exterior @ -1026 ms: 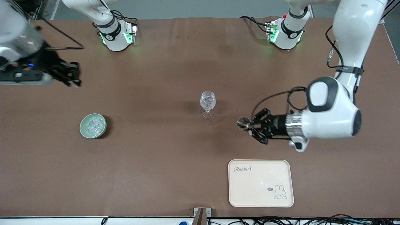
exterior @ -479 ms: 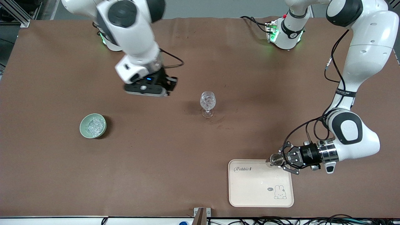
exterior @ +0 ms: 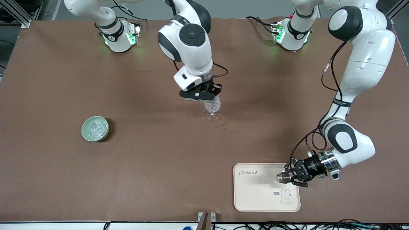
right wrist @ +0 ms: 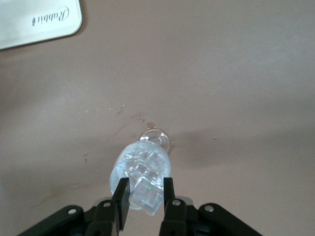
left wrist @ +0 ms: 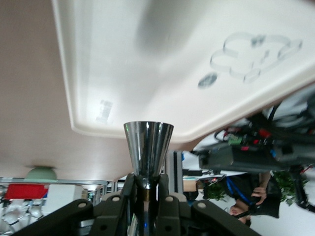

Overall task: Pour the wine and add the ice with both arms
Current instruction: 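Lower the ice cube into the wine glass and open the right gripper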

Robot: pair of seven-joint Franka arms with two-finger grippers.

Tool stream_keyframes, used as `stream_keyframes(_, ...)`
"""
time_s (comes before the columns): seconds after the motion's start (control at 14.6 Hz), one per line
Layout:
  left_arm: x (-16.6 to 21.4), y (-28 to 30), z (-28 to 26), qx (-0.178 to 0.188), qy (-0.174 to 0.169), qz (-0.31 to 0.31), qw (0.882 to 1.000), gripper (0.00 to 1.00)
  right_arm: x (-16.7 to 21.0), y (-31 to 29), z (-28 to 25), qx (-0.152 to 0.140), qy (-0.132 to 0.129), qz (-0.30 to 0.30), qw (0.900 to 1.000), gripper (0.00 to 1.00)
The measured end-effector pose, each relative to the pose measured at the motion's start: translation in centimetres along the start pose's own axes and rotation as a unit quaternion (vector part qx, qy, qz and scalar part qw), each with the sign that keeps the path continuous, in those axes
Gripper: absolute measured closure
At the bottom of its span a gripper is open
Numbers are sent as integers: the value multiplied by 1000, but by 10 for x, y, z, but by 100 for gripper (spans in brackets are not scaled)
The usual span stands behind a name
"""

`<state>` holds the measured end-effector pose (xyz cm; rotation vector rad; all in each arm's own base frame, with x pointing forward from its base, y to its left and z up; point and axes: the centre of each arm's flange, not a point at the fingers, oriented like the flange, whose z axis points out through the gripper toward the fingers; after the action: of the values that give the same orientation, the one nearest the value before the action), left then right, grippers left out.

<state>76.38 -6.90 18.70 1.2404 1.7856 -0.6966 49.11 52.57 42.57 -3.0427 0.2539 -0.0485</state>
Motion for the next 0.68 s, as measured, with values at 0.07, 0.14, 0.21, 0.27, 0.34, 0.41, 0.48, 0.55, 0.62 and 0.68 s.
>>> stream_keyframes(0.07, 11, 1, 4, -6, 4, -5, 1000, 79, -4, -5, 9, -2, -2, -1, 1000, 68)
stream_keyframes(0.14, 20, 1, 8, -10, 5, -11, 1000, 79, -9, -10, 15, -5, -4, -3, 1000, 68)
stream_keyframes(0.21, 27, 2, 11, -13, 3, -18, 1000, 79, -13, -13, 20, -6, -6, -5, 1000, 68)
stream_keyframes(0.27, 32, 3, 13, -16, -2, -25, 1000, 79, -17, -16, 23, -7, -7, -8, 1000, 68)
stream_keyframes(0.34, 36, 4, 15, -20, -8, -33, 999, 79, -20, -19, 26, -8, -8, -10, 1000, 68)
stream_keyframes(0.41, 39, 4, 17, -24, -18, -41, 999, 79, -23, -20, 28, -10, -8, -12, 1000, 68)
stream_keyframes(0.48, 41, 4, 19, -29, -28, -49, 998, 79, -23, -21, 29, -10, -8, -13, 1000, 68)
stream_keyframes(0.55, 41, 3, 20, -33, -38, -53, 997, 79, -22, -20, 29, -11, -8, -11, 1000, 63)
stream_keyframes(0.62, 42, 2, 22, -35, -43, -55, 997, 79, -19, -19, 29, -11, -6, -10, 1000, 56)
stream_keyframes(0.68, 45, 1, 25, -35, -45, -54, 997, 79, -17, -17, 28, -11, -4, -8, 1000, 46)
